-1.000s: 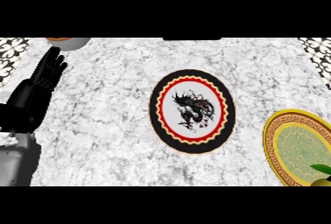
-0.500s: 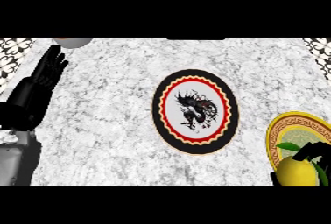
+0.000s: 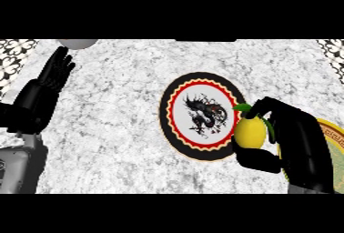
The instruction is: Pick the lemon from the plate and place it in the plate
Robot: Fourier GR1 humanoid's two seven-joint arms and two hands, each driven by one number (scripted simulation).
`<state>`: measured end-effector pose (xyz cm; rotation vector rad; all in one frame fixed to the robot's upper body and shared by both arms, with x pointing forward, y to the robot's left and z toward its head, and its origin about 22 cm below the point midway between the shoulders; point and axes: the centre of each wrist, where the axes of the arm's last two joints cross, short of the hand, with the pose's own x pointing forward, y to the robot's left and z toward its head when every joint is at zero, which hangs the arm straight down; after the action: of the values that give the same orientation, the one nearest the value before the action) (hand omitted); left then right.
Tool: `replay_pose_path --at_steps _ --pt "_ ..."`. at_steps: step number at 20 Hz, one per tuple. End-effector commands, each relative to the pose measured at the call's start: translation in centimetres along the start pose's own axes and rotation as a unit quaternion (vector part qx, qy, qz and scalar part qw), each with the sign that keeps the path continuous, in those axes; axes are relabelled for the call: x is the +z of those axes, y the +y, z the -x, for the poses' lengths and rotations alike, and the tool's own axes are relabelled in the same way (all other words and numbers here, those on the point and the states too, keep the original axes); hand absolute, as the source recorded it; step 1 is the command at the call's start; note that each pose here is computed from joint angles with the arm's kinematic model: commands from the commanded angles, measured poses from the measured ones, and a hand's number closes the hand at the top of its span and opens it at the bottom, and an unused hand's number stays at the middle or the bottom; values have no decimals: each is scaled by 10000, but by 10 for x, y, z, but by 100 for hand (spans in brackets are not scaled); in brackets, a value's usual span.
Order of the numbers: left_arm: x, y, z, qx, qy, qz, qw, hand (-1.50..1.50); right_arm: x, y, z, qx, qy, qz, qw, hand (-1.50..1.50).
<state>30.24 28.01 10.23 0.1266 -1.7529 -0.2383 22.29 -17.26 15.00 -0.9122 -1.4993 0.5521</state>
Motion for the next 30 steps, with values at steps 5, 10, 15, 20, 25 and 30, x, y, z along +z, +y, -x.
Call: replay_pose_path --at_steps 5,10,15,20,25,30 --pt "-5 15 -8 -2 -101 64 9999 0 -62 81 -37 37 220 -250 9994 150" --pt "3 9 0 43 13 -66 10000 0 -100 96 -31 380 403 -324 9979 150" --pt "-4 -6 3 -65 51 26 10000 0 -127 130 -13 369 465 -834 9947 150" --pt "-3 -6 -10 -19 -48 43 10000 0 -121 164 1 -200 1043 -501 9931 -150" --pt "-7 -3 -6 27 -78 144 9999 0 -128 177 -14 -789 762 -498 9927 -150" --pt "1 13 1 14 -100 73 9999 0 -139 165 -14 -1614 513 323 9850 -150"
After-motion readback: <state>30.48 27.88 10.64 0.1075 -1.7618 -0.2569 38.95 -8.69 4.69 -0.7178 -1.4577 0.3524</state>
